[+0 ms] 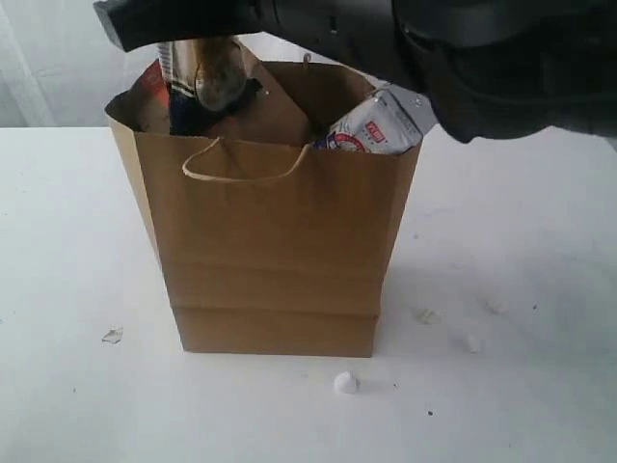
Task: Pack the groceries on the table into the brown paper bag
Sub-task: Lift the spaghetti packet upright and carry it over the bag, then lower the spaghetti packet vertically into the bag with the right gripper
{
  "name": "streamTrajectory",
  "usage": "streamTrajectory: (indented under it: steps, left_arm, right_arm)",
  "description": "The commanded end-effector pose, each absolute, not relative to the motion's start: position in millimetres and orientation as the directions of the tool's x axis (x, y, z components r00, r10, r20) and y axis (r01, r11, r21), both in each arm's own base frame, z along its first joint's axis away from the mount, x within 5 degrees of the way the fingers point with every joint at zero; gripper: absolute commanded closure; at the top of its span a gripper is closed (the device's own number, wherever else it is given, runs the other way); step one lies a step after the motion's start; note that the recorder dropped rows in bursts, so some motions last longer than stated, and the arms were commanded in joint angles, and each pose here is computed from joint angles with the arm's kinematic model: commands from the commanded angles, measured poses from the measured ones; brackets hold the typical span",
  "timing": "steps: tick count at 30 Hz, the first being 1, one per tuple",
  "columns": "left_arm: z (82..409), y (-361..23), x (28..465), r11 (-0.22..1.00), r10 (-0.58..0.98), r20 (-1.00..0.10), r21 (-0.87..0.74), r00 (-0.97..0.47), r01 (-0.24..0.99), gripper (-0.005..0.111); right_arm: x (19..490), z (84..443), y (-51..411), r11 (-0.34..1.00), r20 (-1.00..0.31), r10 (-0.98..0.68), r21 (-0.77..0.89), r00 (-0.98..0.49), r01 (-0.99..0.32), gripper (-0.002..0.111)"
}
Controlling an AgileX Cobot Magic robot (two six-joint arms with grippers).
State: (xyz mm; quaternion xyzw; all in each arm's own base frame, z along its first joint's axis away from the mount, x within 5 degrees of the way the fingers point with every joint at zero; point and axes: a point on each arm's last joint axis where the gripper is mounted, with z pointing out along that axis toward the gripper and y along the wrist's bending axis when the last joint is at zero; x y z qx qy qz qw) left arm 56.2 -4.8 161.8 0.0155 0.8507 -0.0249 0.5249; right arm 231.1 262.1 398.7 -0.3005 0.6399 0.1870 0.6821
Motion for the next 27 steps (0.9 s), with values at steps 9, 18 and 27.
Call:
streamTrajectory:
  steps: [9,18,27]
  left_arm:
    - [161,-5,56,0.998,-0.011,-0.893,-0.038,-0.45,0.051,0.107]
    - [161,-5,56,0.998,-0.011,-0.893,-0.038,-0.45,0.051,0.107]
    - [161,-5,56,0.998,-0.011,-0.893,-0.038,-0.45,0.051,0.107]
  right_arm:
    - [231,380,250,0.8,-0.995,-0.102,-0.09,0.012,-0.593,0.108]
    - [232,380,249,0.816,-0.997,-0.079,-0.061,-0.006,-0.575,0.108]
    - [229,374,252,0.797,-0.989,-0.005,0.087,-0.151,-0.597,0.108]
